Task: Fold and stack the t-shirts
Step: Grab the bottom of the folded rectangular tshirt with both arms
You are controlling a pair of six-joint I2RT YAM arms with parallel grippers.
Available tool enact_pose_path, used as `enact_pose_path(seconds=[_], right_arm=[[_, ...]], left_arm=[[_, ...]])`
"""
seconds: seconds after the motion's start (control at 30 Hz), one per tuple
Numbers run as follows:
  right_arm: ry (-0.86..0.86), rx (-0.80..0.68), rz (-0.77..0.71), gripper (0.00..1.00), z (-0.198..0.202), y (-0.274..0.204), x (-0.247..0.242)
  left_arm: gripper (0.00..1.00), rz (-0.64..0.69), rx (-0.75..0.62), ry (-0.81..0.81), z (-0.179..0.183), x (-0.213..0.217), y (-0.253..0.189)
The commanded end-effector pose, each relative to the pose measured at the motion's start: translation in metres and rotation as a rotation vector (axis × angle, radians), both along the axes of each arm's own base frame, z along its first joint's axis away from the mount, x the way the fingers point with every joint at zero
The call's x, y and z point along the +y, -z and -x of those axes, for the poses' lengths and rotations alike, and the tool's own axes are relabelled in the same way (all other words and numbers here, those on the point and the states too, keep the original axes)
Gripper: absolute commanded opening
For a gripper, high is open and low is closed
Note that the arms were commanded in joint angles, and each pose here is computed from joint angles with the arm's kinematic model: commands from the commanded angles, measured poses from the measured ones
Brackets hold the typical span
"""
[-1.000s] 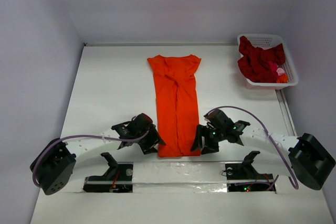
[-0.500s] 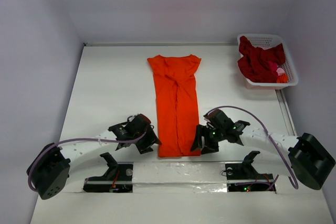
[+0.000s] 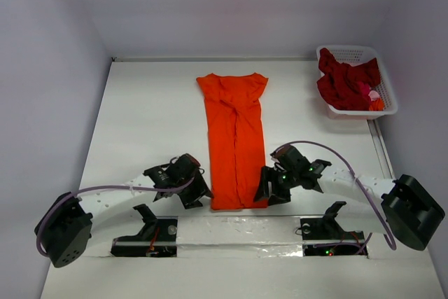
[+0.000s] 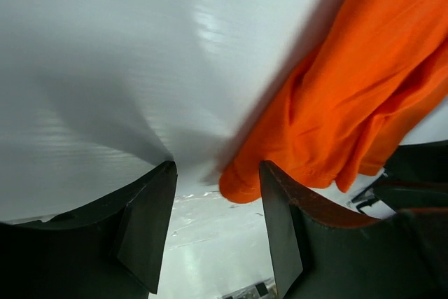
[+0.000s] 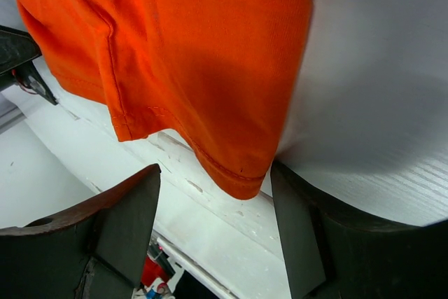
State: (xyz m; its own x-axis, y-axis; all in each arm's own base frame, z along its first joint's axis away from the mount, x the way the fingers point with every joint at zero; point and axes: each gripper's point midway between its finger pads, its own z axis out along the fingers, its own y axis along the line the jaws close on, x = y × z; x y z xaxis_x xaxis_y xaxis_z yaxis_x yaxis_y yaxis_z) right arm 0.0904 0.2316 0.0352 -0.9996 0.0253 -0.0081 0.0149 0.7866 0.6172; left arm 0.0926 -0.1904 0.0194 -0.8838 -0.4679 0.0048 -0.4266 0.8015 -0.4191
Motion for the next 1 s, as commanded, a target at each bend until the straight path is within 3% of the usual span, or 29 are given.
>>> enact_pose_path(seconds=[0.0,0.17,0.6,0.97], right_arm=[[-0.013,-0.058,0.006,0.70,-0.009,-0.003,0.004],[-0.014,-0.058,0.009,0.70,-0.009,-0.003,0.003],[-0.016,-0.057,0.004,0.70,-0.009,-0.003,0.005],[-0.020,-0.058,0.010,0.70,-0.010,-0.003,0.005]], left_arm=[[0.49,0.000,0.014,0.016,0.002,-0.001,0.013],[0.47,0.035,0.058,0.082,0.008,-0.016,0.018],[0.44,0.004,0.062,0.107,0.022,0.002,-0.007],[0.45,0.042,0.090,0.131,0.022,-0.010,0.010]])
